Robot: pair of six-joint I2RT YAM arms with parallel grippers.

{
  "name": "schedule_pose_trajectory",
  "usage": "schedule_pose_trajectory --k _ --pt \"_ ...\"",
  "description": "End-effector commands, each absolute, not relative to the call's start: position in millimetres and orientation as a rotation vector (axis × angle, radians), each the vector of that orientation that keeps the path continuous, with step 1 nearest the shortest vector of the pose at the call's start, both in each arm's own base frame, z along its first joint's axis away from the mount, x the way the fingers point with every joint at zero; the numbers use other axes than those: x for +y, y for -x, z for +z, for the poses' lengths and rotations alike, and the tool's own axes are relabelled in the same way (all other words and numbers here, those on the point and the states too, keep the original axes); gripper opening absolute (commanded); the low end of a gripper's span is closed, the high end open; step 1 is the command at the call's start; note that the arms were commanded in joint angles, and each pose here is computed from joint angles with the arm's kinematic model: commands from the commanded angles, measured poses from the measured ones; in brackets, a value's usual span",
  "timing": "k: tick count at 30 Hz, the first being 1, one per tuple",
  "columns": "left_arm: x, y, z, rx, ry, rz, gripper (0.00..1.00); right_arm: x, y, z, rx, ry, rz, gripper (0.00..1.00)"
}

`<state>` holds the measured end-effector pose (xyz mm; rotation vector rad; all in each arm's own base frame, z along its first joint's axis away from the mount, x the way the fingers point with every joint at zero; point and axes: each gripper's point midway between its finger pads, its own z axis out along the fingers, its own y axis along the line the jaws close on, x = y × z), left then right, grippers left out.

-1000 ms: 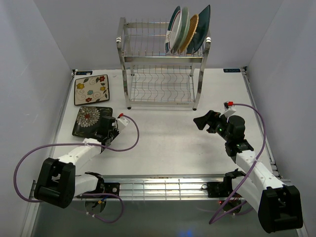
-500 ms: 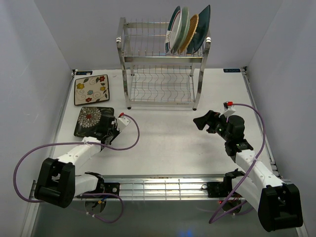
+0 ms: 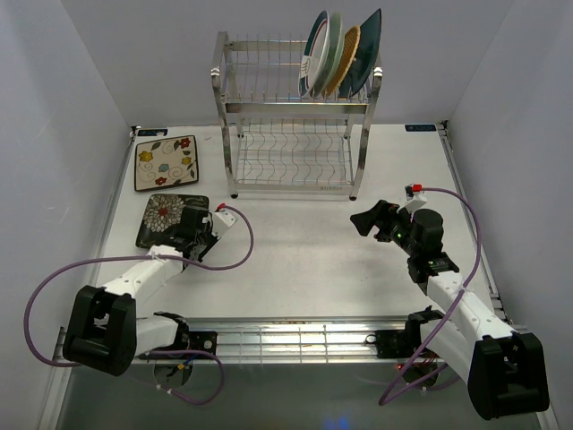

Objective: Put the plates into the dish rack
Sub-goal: Pick up the plate at the center of the board.

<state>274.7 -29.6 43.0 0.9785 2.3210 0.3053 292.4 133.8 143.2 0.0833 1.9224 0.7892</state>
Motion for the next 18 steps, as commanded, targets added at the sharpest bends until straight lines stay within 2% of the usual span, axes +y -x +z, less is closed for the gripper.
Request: schedule_pose_trajectory --k 1,4,15,18 --pt "-42.7 -283.0 49.1 2.299 -0.976 0.225 0.0 134.5 -299.0 164.9 1.854 -0.066 0.795 0.93" --pt "-40.4 -284.2 46.9 2.31 -0.969 0.235 0.02 134.1 -299.3 164.9 1.853 -0.068 0.792 0.93" --pt "-34.3 -284.0 51.7 2.312 -0.941 0.259 0.23 134.9 -299.0 166.2 1.85 -0.068 0.8 0.93" --pt "-35.3 -284.2 54.8 2.308 -0.933 0.248 0.24 134.6 -298.7 165.9 1.849 -0.066 0.799 0.93"
